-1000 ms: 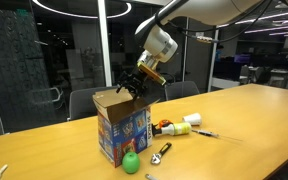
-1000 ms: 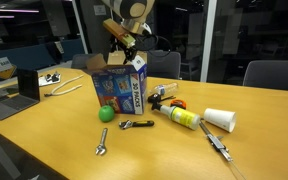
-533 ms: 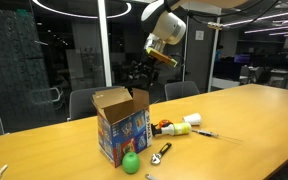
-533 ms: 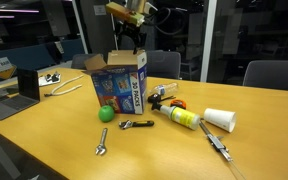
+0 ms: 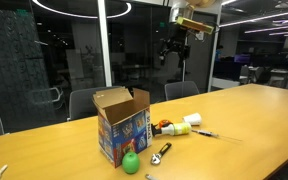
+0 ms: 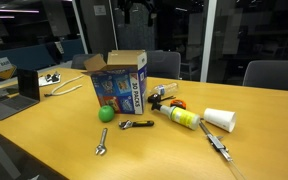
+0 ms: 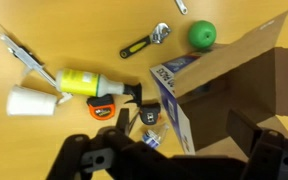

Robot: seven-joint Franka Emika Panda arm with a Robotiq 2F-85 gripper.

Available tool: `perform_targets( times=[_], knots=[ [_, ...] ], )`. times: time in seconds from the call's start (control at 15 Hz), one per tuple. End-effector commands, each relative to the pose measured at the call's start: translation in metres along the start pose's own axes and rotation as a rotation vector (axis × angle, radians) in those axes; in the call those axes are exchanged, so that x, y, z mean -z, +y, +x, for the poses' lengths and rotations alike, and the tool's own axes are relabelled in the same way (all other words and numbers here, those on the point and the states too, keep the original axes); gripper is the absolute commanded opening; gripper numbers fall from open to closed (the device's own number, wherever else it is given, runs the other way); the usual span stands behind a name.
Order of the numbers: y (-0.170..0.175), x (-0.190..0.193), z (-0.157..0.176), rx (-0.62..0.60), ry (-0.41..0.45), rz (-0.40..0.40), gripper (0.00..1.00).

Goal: Put the black tape in the box

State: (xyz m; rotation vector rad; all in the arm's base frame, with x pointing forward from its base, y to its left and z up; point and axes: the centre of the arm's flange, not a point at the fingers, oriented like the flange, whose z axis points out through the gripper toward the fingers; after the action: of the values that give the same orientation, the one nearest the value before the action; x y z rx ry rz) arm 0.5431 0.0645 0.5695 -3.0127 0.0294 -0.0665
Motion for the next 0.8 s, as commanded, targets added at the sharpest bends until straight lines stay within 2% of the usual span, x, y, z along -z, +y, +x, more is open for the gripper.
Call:
perform_targets(
  times=[0.0,0.27,0.53,0.6,0.73],
  knots=[
    [0.035,0.008,-0.074,-0.066,-0.049,-0.097,1.00],
    [0.055,0.002,-0.121,-0.094,-0.128,-0.132,1.00],
    [0.062,-0.002,-0.149,-0.121,-0.166,-0.131,1.00],
    [0.059,-0.006,-0.125,-0.097,-0.172,-0.121,1.00],
    [0.060,-0.007,-0.135,-0.103,-0.175,-0.122,1.00]
  ],
)
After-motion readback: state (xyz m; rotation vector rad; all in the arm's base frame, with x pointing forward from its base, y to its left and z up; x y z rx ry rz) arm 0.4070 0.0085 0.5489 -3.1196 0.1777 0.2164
